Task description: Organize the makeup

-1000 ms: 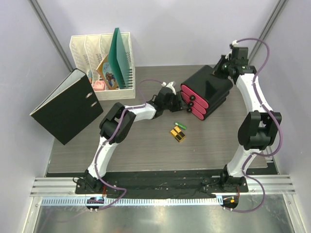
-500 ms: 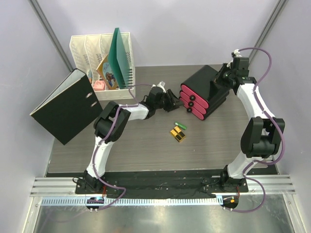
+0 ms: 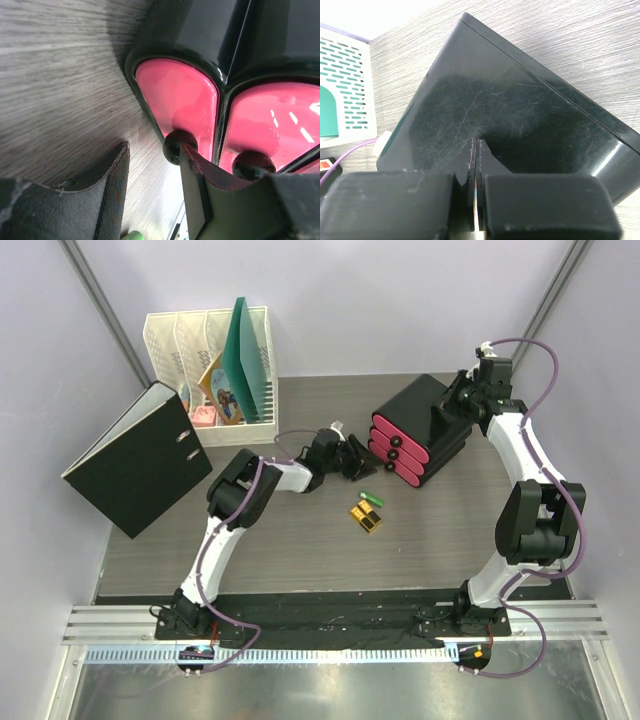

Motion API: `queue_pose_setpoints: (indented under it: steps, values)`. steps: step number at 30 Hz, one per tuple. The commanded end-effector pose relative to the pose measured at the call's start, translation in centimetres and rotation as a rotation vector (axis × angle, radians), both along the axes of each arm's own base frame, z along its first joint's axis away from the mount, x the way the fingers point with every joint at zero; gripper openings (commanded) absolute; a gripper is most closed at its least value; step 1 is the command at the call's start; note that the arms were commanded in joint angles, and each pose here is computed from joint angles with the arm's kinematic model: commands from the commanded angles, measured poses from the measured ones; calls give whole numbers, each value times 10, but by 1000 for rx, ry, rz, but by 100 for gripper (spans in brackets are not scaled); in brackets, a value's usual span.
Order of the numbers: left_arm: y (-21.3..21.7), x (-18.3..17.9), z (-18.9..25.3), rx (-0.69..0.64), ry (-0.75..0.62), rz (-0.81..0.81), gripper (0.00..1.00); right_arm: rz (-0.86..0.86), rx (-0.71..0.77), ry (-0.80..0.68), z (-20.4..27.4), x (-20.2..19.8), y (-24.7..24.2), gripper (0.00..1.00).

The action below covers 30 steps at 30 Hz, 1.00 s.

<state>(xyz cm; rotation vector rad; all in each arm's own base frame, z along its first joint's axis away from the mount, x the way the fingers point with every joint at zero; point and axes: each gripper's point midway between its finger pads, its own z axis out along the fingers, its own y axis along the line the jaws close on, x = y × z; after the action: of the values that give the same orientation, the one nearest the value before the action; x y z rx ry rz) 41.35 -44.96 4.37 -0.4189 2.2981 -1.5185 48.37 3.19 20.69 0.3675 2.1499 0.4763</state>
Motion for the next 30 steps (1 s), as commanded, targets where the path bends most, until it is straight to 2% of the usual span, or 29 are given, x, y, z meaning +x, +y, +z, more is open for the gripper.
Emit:
queue_pose_setpoints:
  steps: [1,11,19,30]
  values:
    - [-15,-2,6,-59,-9,-13,46,18,-25,231,-66,-29,0,1]
    - [-34,-7,24,-187,-31,-52,47,31,-17,253,-76,-32,3,1]
    - [-52,-25,25,-202,-32,-121,44,39,-13,267,-82,-32,7,1]
    - [-42,-30,12,-163,-27,-110,38,50,-12,281,-87,-34,11,1]
